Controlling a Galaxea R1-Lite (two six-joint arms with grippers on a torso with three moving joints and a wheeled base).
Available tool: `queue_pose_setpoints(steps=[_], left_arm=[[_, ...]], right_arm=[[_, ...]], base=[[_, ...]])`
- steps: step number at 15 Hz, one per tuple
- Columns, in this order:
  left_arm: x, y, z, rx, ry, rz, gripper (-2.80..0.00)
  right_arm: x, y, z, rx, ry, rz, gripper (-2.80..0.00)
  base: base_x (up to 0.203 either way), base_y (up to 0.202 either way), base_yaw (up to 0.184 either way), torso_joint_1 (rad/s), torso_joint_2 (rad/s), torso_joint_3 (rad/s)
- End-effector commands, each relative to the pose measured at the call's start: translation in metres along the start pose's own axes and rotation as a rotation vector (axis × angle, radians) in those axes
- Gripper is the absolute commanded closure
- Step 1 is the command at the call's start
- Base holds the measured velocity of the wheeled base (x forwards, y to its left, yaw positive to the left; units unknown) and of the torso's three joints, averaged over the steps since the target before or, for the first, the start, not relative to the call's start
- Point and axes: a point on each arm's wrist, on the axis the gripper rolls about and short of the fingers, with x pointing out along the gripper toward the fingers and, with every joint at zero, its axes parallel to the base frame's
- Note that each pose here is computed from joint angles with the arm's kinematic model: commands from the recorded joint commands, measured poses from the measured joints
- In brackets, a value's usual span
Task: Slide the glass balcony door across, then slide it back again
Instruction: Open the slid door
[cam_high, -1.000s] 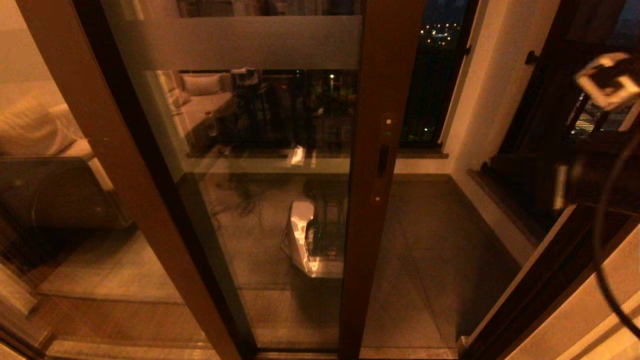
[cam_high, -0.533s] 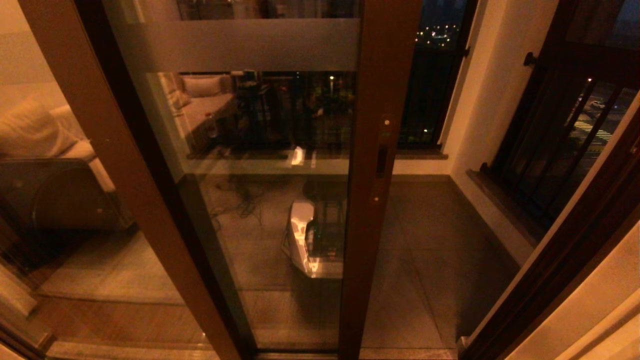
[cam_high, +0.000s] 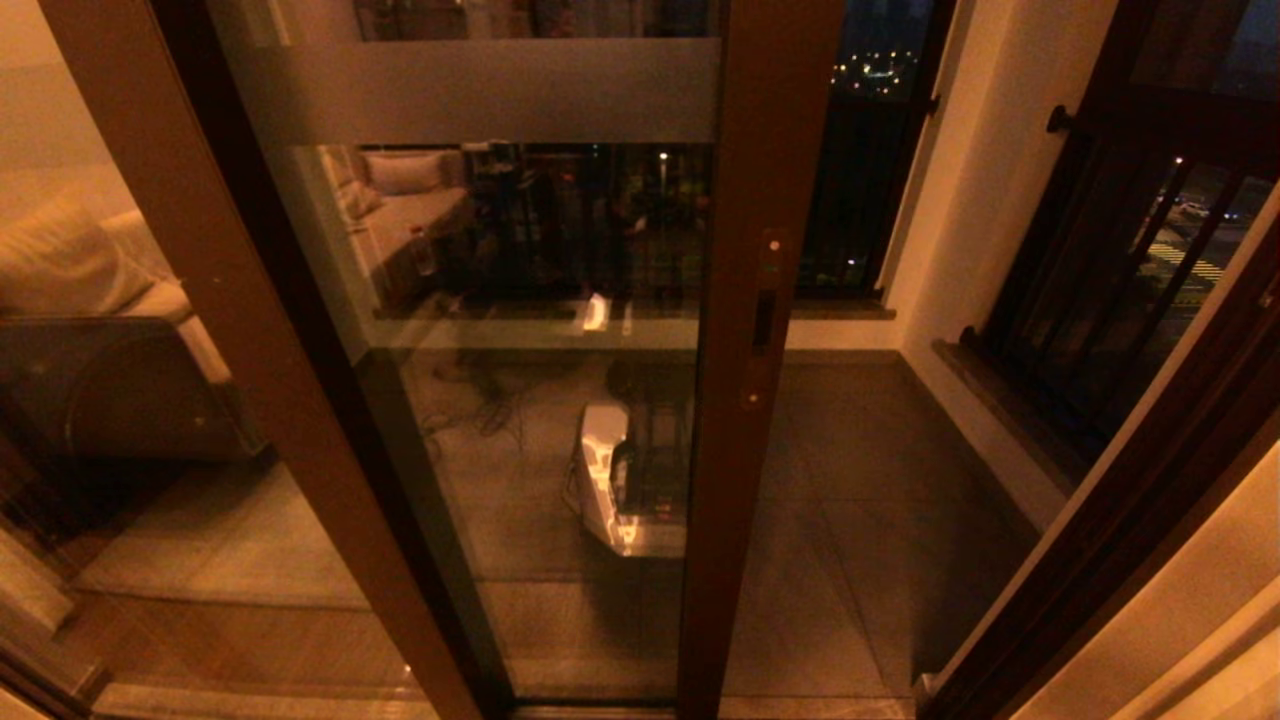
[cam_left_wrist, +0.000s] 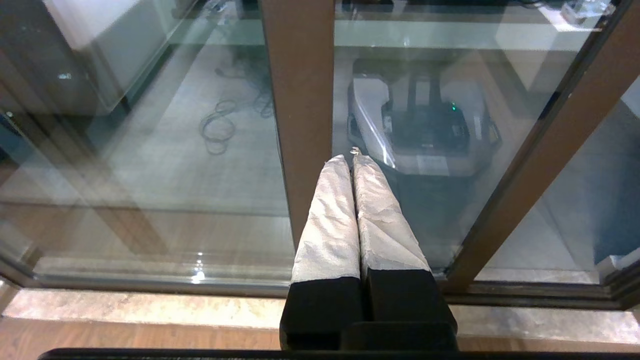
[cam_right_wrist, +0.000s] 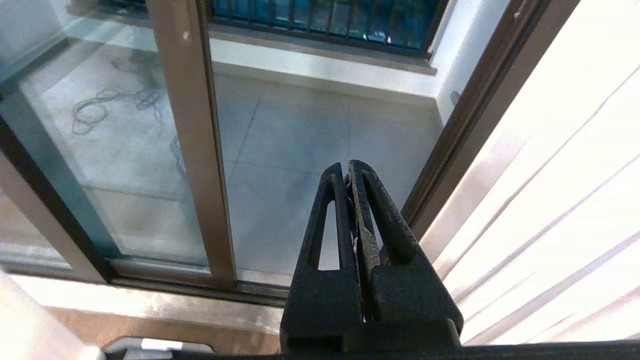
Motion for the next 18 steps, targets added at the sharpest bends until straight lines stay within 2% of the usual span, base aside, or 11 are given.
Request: queue_pose_setpoints(steps=[1,2,4,6,8,10,12,16,18], left_arm=[[0.000,0.000,0.000,0.000,0.002,0.001,0.00],[0.000,0.000,0.000,0.000,0.002,0.001,0.00],[0.000,0.000,0.000,0.000,0.002,0.001,0.00],[0.000,0.000,0.000,0.000,0.002,0.001,0.00],[0.000,0.000,0.000,0.000,0.002,0.001,0.00],[0.000,0.000,0.000,0.000,0.002,0.001,0.00],[0.000,0.000,0.000,0.000,0.002,0.001,0.00],[0.000,0.000,0.000,0.000,0.002,0.001,0.00],[0.000,0.000,0.000,0.000,0.002,0.001,0.00]], right_arm=[[-0.013,0.007,-0.028,-0.010,-0.049,0.004,0.00],[-0.012,0.010,-0.041,-0.015,-0.047,0.020,0.00],[0.001,0.012,-0.056,0.011,0.021,0.049,0.00],[0.028,0.013,-0.080,0.041,0.119,0.067,0.00],[0.064,0.016,-0.113,0.060,0.165,0.069,0.00],[0.093,0.017,-0.140,0.047,0.084,0.030,0.00],[0.105,0.017,-0.152,0.032,0.005,-0.035,0.00],[0.105,0.016,-0.152,0.123,0.003,-0.063,0.00],[0.105,0.016,-0.152,0.130,0.000,-0.068,0.00]], base=[[0.000,0.000,0.000,0.000,0.00,0.000],[0.000,0.000,0.000,0.000,0.00,0.000],[0.000,0.000,0.000,0.000,0.00,0.000],[0.000,0.000,0.000,0.000,0.00,0.000],[0.000,0.000,0.000,0.000,0.00,0.000],[0.000,0.000,0.000,0.000,0.00,0.000],[0.000,0.000,0.000,0.000,0.00,0.000],[0.000,0.000,0.000,0.000,0.00,0.000],[0.000,0.000,0.000,0.000,0.00,0.000]])
